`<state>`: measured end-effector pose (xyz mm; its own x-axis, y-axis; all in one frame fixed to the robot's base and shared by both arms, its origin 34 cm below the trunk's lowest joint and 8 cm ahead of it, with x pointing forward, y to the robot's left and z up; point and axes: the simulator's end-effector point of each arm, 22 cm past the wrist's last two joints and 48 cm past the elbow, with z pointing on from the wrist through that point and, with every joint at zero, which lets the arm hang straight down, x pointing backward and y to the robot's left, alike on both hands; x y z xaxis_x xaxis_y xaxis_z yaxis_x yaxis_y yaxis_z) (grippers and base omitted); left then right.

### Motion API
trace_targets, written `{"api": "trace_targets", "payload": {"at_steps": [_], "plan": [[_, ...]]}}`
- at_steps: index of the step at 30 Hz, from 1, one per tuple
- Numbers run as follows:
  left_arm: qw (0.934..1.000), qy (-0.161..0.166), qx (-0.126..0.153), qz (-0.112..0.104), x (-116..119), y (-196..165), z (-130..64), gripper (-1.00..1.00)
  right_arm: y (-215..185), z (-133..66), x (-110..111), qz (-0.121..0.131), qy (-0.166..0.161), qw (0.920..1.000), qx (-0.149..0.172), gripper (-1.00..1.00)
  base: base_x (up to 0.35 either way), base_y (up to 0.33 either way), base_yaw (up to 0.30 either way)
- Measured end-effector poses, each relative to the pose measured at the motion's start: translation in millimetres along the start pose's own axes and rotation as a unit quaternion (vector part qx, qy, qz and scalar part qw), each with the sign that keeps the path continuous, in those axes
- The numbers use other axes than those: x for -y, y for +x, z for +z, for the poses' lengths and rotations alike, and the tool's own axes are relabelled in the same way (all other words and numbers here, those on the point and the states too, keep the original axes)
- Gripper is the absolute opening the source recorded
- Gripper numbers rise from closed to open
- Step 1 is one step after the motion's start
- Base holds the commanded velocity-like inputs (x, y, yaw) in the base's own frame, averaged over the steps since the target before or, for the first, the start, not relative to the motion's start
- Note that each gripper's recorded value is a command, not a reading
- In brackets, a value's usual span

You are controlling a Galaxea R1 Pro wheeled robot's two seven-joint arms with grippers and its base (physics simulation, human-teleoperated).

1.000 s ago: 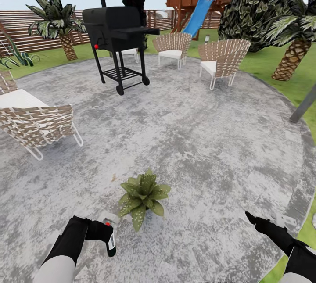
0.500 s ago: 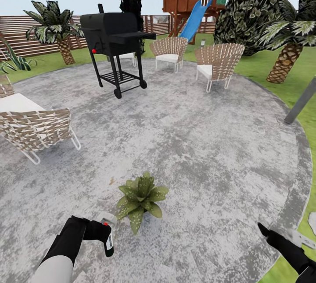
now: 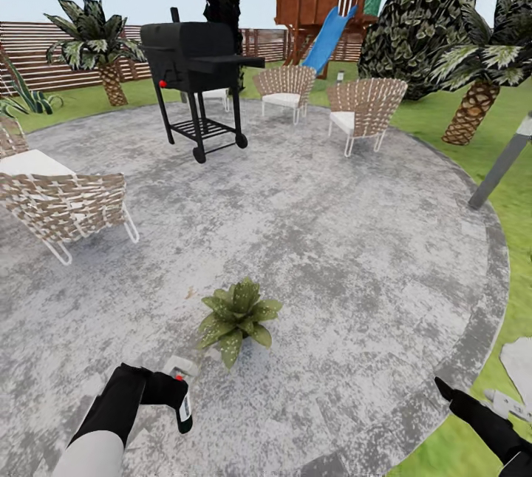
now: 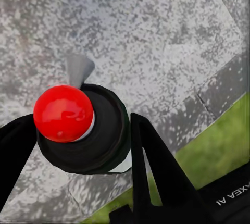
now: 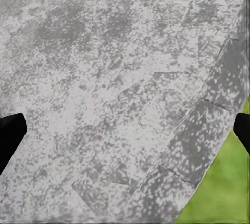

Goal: Pick up the pesticide atomizer in the garden and spray insectifuge to fully cover both potted plants in the garden.

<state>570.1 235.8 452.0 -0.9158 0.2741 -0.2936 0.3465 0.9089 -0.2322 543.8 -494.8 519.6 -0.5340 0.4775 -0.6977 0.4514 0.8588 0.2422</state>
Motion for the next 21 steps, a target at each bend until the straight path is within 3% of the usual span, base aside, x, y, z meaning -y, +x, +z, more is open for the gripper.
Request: {"api": "trace_targets", "payload": {"at_steps": [10, 21], "plan": [[1.0000, -0.003, 0.007, 0.002, -0.6, -5.4, -6.2, -1.00, -6.1, -2.3, -3.8, 0.001, -0.004, 1.0000, 0.007, 1.00, -0.227, 0.000, 0.000], [0.9999, -0.006, 0.015, 0.004, -1.8, -11.7, -13.3, -1.00, -13.5, -5.1, -6.7, 0.002, -0.008, 0.9998, 0.015, 1.00, -0.022, 0.000, 0.000]]}}
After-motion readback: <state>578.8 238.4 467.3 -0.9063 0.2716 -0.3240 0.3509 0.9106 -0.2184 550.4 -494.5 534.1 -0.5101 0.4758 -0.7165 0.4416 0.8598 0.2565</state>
